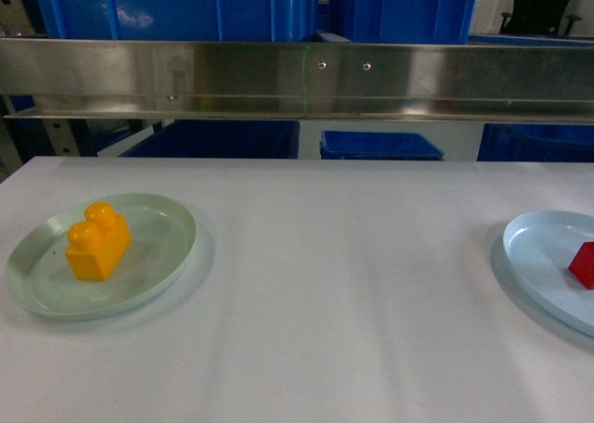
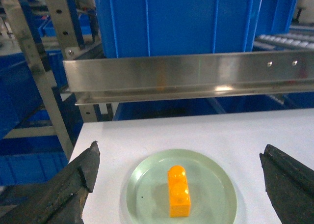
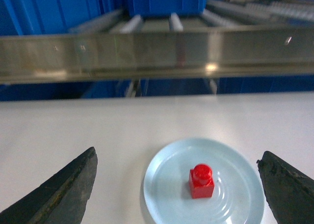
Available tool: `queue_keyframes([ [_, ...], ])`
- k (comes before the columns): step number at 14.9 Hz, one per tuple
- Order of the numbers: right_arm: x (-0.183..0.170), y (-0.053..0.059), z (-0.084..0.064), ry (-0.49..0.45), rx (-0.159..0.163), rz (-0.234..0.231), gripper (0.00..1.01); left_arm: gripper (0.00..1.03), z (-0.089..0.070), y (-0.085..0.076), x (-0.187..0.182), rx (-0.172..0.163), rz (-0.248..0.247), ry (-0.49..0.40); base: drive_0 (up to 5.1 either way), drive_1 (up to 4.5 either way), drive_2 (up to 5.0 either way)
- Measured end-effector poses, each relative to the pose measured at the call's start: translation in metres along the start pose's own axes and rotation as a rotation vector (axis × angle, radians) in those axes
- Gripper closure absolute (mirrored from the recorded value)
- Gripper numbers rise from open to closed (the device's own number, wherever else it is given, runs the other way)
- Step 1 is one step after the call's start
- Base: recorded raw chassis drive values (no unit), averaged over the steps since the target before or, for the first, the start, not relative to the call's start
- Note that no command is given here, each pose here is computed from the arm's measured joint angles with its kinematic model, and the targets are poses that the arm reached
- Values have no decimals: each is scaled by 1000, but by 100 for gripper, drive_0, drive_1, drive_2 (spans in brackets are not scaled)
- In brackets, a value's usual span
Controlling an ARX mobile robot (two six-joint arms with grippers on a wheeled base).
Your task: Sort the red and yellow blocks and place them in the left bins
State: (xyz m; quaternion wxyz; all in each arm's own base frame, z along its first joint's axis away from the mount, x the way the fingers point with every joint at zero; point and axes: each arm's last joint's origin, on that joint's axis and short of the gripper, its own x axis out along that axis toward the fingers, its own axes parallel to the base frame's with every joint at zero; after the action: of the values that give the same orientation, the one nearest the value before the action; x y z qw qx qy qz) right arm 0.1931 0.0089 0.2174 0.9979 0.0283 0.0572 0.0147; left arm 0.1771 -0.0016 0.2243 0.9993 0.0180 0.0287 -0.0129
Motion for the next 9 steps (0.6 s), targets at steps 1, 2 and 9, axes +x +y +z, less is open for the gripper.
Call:
queue_keyframes([
  [1, 31, -4, -2, 129, 29, 12, 3, 5, 1, 0, 21, 19, -16, 62, 0, 0, 0],
  [2, 57, -8, -9, 238, 75, 28, 3, 5, -3, -1, 44, 49, -25, 114, 0, 0, 0],
  [9, 124, -23, -44, 325, 79, -38, 3, 5, -60, 1, 107, 87, 70, 300, 0, 0, 0],
])
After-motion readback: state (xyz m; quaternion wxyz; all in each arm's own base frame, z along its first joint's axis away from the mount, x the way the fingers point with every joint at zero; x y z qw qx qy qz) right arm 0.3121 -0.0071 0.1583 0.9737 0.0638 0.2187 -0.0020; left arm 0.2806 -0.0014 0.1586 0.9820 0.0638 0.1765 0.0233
